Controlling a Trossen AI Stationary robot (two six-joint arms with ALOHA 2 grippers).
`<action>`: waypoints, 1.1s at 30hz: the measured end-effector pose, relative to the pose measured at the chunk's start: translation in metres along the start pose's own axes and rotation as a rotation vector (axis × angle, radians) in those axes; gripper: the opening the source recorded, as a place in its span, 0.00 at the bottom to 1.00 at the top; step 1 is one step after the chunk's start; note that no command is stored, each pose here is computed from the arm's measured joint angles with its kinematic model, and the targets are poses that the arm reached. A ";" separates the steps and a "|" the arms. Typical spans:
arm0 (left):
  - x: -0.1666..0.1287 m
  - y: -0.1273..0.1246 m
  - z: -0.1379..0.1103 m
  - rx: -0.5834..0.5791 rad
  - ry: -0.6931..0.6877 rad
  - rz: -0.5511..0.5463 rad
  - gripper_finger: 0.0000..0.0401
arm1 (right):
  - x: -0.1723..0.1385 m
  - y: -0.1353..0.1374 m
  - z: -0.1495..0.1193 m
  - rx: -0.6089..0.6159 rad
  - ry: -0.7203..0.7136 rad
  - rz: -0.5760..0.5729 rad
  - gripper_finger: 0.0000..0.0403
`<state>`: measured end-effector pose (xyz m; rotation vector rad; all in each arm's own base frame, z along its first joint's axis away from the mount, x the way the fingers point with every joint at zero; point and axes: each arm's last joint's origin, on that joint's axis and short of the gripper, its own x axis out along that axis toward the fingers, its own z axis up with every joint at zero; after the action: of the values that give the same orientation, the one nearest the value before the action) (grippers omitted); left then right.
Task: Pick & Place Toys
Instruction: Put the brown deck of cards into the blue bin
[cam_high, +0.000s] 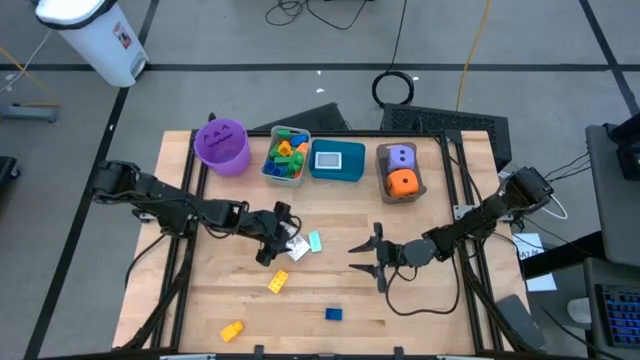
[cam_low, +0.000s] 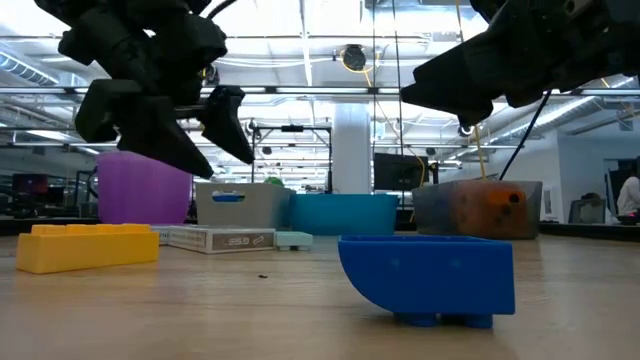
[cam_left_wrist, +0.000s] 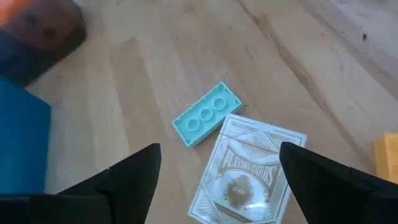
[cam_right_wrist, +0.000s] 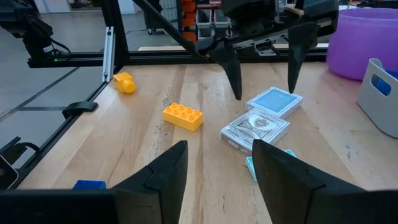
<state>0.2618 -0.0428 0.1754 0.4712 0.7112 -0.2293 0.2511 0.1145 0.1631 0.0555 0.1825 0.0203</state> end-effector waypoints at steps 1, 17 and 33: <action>0.000 0.000 0.000 0.025 0.005 0.000 0.84 | 0.000 0.000 0.000 0.000 0.000 0.000 0.42; 0.029 -0.012 -0.013 0.116 0.055 -0.111 0.84 | 0.000 0.000 -0.001 -0.006 0.014 -0.003 0.42; 0.060 0.012 -0.006 0.071 0.214 -0.204 0.84 | 0.000 0.000 -0.003 -0.003 0.029 -0.004 0.42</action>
<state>0.3069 -0.0318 0.1353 0.4953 0.9639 -0.4006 0.2504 0.1143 0.1601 0.0522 0.2118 0.0174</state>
